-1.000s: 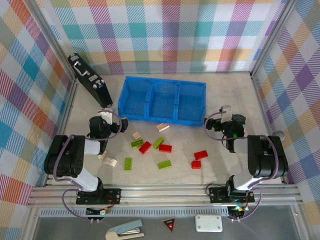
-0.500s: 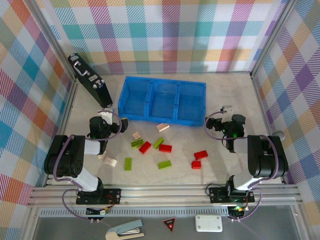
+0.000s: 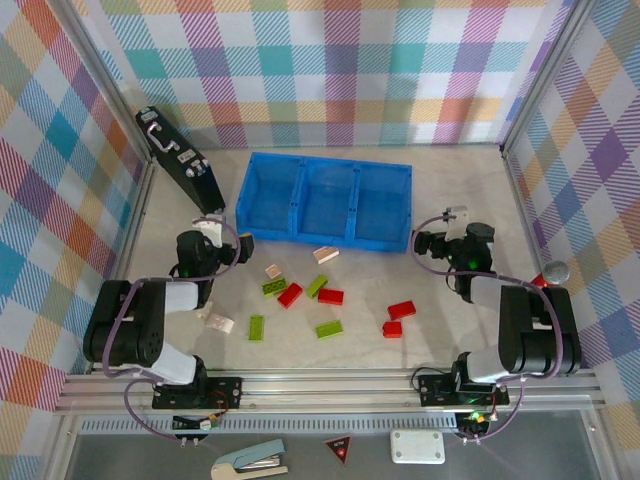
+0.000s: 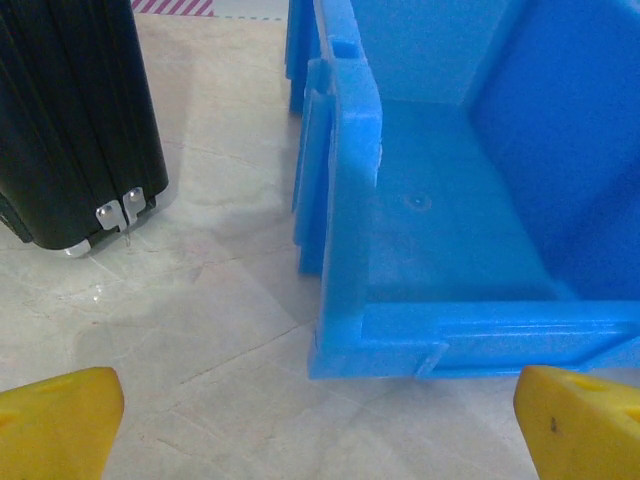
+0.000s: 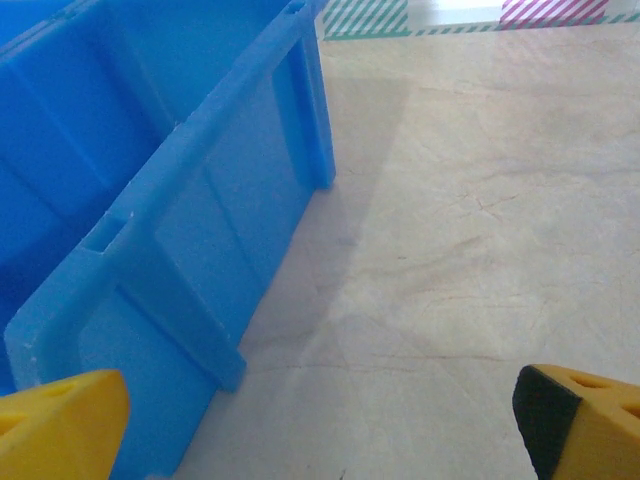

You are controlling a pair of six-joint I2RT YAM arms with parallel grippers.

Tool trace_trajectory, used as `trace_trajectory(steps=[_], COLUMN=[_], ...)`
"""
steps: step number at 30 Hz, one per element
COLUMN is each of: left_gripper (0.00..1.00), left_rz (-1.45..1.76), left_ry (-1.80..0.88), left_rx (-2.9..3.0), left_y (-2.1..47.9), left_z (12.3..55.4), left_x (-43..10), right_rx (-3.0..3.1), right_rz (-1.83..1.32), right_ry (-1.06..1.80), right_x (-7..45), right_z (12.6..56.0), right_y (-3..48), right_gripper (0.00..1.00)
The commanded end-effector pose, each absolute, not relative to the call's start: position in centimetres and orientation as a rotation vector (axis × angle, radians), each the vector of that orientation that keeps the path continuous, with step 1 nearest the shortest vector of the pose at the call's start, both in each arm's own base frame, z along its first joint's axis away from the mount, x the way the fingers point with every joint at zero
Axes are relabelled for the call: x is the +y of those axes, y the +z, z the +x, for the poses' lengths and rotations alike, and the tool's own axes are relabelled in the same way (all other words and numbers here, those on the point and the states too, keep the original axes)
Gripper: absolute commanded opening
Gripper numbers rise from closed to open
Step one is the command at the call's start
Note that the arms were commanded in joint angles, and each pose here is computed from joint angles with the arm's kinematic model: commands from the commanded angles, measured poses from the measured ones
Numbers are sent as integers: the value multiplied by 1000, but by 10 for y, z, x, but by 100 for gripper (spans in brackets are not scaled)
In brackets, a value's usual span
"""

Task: Sort the legos into containers by color
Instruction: Pick up the lego from the bottom-center of the table.

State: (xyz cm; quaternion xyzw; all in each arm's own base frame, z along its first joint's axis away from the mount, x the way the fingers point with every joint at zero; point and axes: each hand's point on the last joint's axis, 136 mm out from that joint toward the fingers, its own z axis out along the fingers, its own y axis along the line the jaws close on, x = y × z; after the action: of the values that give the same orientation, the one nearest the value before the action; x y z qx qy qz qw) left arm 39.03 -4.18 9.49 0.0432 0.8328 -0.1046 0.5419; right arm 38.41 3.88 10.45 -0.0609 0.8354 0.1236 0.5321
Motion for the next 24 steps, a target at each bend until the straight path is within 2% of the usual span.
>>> trace_trajectory(steps=[1,8,24], left_gripper=[100,100,100], left_rz=[76,-76,-278], left_ry=[-232,-107,-146], left_rx=[1987,2085,2332], left_y=[109,115,152], left_z=[393,385,338], left_x=[-37,-19,-22], right_rx=[1998,2094,2399], right_rz=[-148,-102,171], right_ry=[300,336,475], right_x=[41,47,61], right_z=[384,369,301], right_y=[117,126,137], right_gripper=[99,99,96])
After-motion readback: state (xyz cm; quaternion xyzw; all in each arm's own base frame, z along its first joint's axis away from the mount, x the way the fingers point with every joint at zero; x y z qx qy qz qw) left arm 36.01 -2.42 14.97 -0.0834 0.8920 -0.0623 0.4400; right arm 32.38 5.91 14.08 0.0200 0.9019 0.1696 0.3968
